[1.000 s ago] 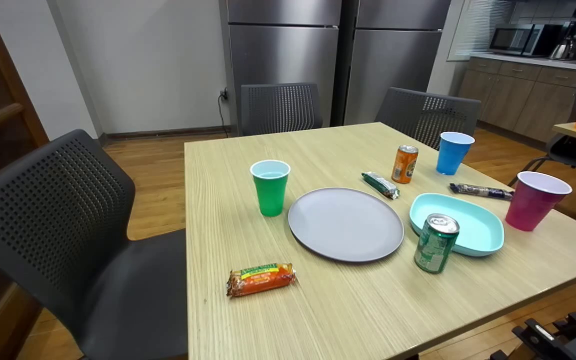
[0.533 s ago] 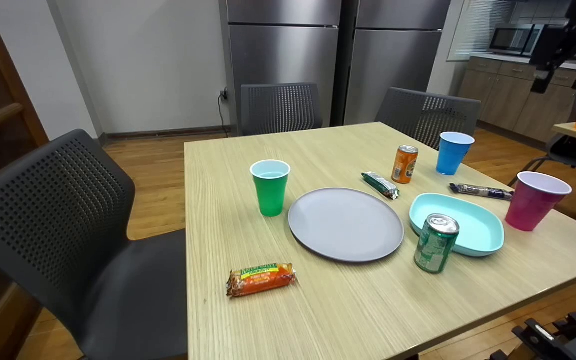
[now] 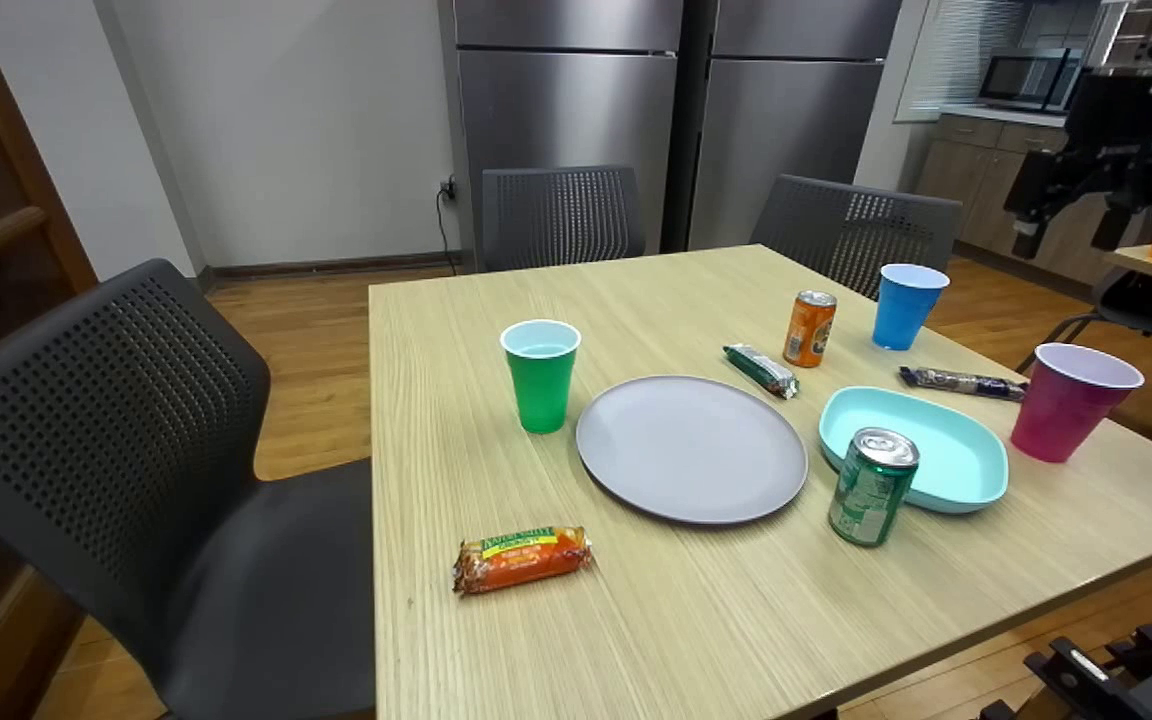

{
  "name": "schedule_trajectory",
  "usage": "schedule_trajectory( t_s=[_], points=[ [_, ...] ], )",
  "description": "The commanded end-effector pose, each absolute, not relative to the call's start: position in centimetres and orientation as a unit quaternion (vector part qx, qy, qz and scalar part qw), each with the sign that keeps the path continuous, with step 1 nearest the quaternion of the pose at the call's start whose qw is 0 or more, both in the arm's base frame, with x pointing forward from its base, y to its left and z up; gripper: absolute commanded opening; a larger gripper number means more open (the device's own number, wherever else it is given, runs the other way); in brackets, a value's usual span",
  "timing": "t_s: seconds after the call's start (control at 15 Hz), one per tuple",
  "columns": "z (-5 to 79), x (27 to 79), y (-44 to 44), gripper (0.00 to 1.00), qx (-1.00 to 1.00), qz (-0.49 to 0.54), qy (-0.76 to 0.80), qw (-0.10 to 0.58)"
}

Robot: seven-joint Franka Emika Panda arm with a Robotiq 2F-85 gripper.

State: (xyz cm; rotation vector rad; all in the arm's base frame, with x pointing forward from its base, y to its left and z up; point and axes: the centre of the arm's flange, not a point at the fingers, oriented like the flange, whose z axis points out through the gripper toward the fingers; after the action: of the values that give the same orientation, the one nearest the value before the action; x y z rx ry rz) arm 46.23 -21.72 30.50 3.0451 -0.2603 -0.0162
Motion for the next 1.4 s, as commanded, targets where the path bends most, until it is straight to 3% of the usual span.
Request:
schedule_trajectory(
  t_s=[0.0, 0.73, 1.33],
  points=[
    [28.4, 47.1, -22.5, 1.00, 0.992, -0.011, -0.119, 0.049],
    [23.1, 46.5, -23.0, 1.00, 0.981, -0.081, -0.166, 0.057],
    [22.6, 46.0, -22.7, 1.00, 0.984, -0.073, -0.157, 0.050]
  ],
)
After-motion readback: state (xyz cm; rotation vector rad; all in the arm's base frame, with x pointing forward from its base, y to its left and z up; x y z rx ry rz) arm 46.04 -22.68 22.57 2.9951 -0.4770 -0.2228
